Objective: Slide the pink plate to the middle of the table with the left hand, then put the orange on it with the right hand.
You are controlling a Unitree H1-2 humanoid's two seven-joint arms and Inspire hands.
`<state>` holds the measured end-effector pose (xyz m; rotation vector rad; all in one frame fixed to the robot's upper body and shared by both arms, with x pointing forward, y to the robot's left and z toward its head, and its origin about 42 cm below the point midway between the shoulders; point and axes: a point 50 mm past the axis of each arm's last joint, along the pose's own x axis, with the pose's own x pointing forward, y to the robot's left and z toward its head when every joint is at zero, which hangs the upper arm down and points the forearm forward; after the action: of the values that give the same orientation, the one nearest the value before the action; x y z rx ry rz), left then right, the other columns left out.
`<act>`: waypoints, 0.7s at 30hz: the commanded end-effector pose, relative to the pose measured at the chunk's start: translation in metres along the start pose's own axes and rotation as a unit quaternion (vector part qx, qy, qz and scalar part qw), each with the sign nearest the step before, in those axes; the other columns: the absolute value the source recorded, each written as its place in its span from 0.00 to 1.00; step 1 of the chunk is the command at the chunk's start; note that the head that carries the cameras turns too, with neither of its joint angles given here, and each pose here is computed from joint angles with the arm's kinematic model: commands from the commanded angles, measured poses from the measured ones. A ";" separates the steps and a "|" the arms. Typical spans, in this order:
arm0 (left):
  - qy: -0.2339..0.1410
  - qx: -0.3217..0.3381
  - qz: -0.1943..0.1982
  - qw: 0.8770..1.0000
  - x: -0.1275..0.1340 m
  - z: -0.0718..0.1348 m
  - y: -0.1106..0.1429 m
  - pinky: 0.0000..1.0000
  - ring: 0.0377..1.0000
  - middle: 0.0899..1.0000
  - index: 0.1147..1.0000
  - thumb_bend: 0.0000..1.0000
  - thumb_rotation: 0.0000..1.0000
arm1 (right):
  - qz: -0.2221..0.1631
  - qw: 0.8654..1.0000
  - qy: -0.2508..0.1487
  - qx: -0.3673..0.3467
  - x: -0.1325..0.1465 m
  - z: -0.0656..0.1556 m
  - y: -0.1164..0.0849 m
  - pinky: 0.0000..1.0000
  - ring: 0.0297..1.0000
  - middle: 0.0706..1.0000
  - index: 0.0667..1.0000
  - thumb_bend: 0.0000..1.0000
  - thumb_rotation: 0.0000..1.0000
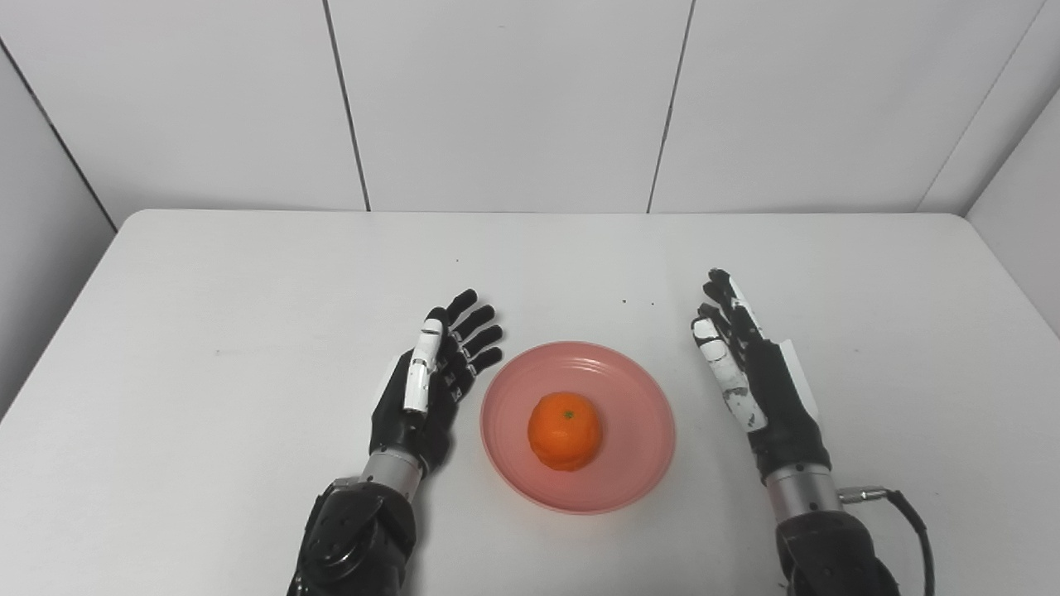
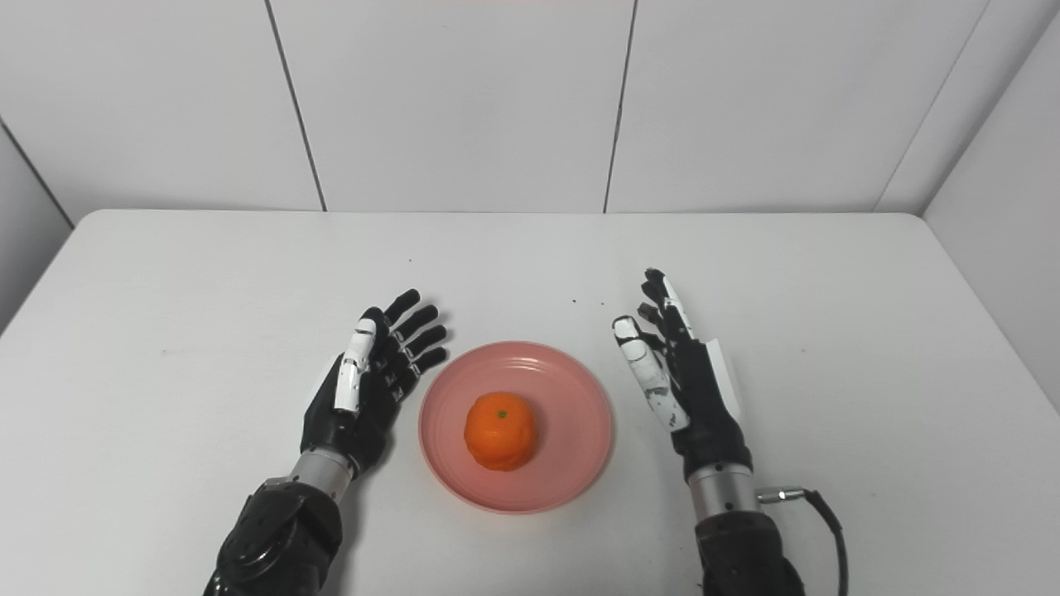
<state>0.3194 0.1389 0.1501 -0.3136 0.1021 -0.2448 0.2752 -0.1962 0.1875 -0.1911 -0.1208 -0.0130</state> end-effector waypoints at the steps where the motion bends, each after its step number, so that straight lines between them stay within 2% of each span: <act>1: -0.017 0.018 -0.009 1.000 -0.003 0.007 -0.001 0.90 0.89 0.90 0.89 0.37 1.00 | -0.014 0.999 -0.034 0.032 0.001 0.009 0.002 0.89 0.93 0.97 0.98 0.71 1.00; 3: -0.025 0.032 -0.009 0.999 -0.006 0.011 -0.001 0.96 0.94 0.95 0.94 0.36 1.00 | -0.014 0.998 -0.031 0.053 -0.003 0.005 0.004 0.97 0.97 0.99 1.00 0.64 1.00; 6: -0.034 0.051 -0.012 0.998 -0.012 0.017 -0.001 0.98 0.96 0.97 0.96 0.36 1.00 | -0.016 0.997 -0.026 0.069 -0.006 0.002 0.005 0.99 0.98 1.00 1.00 0.60 1.00; 12: -0.057 0.076 -0.024 0.995 -0.020 0.023 -0.001 1.00 1.00 1.00 1.00 0.40 0.94 | -0.019 0.997 -0.024 0.076 -0.009 -0.002 0.007 1.00 0.99 1.00 1.00 0.48 1.00; 21: -0.068 0.085 -0.024 0.994 -0.029 0.014 -0.002 1.00 1.00 1.00 1.00 0.37 0.98 | -0.024 0.994 -0.021 0.103 -0.013 -0.013 0.013 1.00 0.99 1.00 1.00 0.33 1.00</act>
<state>0.2929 0.1517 0.1552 -0.1602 0.0204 -0.2632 0.2624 -0.1895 0.1598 -0.0059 -0.0779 -0.0441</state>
